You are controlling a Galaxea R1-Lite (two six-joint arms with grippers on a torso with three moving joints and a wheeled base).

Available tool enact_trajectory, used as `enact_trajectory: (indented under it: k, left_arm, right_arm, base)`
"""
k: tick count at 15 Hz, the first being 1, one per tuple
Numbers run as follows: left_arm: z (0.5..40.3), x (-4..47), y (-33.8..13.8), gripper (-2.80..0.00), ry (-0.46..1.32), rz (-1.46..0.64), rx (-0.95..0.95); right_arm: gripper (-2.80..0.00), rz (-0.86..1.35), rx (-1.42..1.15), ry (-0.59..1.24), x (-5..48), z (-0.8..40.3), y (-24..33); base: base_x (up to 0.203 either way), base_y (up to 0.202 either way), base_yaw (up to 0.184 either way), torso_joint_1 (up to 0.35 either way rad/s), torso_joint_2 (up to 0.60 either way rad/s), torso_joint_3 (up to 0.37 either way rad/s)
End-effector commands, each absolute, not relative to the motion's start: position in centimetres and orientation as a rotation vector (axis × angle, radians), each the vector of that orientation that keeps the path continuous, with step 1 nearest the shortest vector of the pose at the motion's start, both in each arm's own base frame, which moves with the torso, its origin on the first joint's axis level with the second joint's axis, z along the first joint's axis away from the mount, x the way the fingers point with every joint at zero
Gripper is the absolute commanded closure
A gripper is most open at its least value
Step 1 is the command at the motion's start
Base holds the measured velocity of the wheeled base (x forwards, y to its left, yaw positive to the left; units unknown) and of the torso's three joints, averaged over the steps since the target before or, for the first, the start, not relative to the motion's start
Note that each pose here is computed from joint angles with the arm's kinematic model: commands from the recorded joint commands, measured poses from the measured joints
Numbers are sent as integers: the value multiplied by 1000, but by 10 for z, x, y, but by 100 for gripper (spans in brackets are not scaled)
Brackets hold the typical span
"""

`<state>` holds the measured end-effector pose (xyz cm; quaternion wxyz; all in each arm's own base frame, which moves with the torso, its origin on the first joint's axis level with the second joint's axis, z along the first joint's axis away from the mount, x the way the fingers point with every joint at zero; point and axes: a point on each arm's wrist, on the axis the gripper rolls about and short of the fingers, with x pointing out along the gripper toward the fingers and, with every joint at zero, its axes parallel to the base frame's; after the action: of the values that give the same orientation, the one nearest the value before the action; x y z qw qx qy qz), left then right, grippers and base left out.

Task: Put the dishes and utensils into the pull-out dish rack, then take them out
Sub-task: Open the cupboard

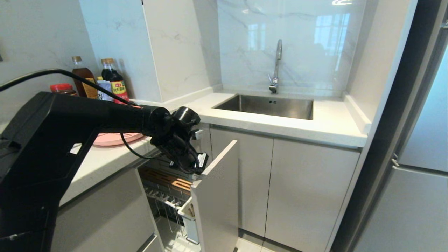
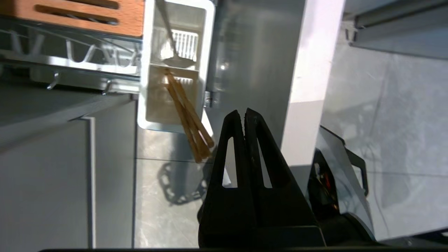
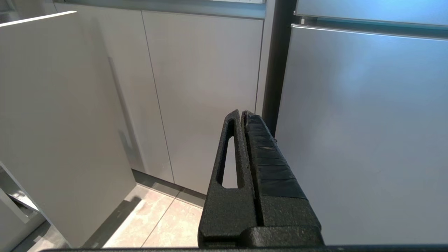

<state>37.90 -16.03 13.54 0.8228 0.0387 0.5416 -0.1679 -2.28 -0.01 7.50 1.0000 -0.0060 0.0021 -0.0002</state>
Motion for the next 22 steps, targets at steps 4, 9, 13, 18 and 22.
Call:
enact_trajectory:
  k: [4, 9, 13, 18, 22]
  left_arm:
    - [131, 376, -168, 0, 1183, -443, 47]
    - [135, 368, -181, 0, 1215, -525, -50]
    - [127, 358, -201, 0, 1255, -551, -57]
    - [123, 356, -207, 0, 1277, -571, -73]
    - [123, 356, -207, 0, 1281, -575, -73]
  right_arm:
    - [0, 0, -12, 5, -23, 75, 0]
    - [0, 0, -12, 4, -23, 75, 0]
    - [0, 0, -12, 3, -23, 75, 0]
    - [0, 0, -12, 5, -23, 75, 0]
    - [0, 0, -12, 3, -23, 75, 0]
  base:
    - [0, 0, 0, 0, 0, 0]
    - [0, 0, 0, 0, 0, 0]
    - [0, 0, 0, 0, 0, 0]
    - [0, 0, 0, 0, 0, 0]
    - [0, 0, 0, 0, 0, 0]
